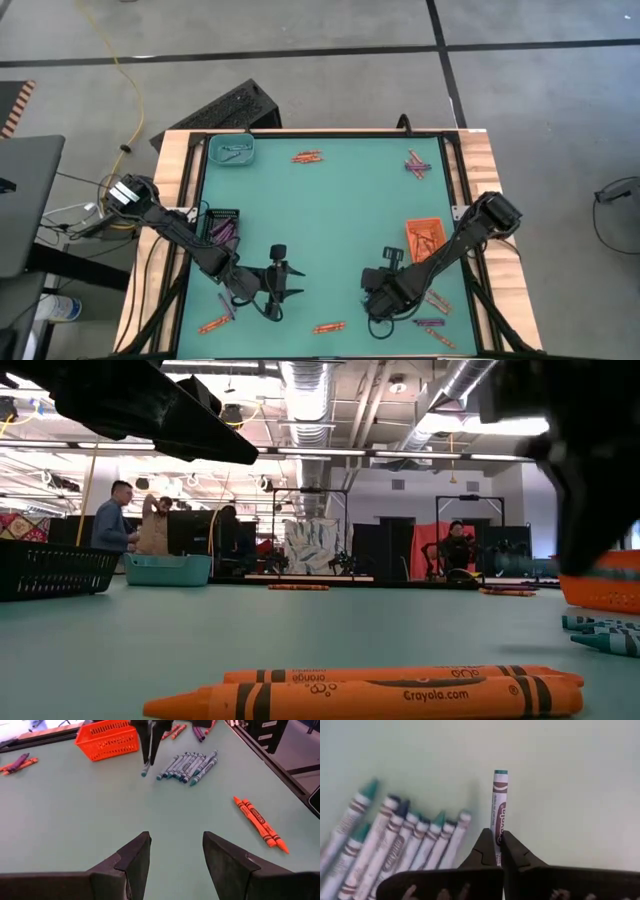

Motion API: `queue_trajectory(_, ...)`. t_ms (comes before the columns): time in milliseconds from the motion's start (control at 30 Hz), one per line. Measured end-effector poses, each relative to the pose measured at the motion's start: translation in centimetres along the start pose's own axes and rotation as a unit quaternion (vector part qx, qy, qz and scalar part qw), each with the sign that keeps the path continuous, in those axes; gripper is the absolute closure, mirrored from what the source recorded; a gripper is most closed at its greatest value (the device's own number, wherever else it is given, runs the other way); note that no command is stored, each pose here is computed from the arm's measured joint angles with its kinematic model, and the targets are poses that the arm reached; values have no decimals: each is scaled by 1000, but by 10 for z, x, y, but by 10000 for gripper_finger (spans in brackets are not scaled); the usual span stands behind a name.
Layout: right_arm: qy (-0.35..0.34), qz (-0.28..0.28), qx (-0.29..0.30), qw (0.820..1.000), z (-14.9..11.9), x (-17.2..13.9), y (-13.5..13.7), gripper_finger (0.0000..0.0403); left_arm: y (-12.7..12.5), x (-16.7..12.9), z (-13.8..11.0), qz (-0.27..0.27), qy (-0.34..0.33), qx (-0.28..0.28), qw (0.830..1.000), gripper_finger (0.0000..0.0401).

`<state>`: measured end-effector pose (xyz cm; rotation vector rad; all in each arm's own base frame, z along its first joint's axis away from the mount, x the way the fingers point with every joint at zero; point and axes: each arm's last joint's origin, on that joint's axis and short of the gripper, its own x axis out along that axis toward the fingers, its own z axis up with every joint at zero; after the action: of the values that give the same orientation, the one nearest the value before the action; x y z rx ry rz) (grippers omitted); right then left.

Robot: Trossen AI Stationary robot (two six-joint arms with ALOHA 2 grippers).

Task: Sort crayons
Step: Put the green crayon into the green bin

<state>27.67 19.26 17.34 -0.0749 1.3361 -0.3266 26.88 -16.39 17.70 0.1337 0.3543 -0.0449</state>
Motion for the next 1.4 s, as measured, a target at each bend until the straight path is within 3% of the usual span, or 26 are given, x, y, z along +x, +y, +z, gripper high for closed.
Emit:
queue_trajectory(167, -50, -13, -14, 999, 18, -23, 1, 402, 0, 0, 2, 7, -9, 8, 1000, 230)
queue_trajectory(267, -102, -27, -20, 994, 30, -38, 1, 402, 0, -2, 5, 39, -24, 18, 999, 230)
queue_trajectory(467, -188, -65, -37, 979, 49, -67, 0, 403, -4, -8, 16, 91, -74, 64, 991, 230)
queue_trajectory(733, -267, -89, -74, 957, 67, -88, 3, 403, -4, -13, 34, 101, -144, 96, 980, 230)
queue_trajectory(1000, -327, -113, -100, 933, 80, -97, 7, 403, -2, -18, 50, 85, -223, 114, 964, 230)
queue_trajectory(1400, -387, -127, -142, 902, 95, -107, 12, 403, 4, -18, 58, 44, -276, 125, 952, 230)
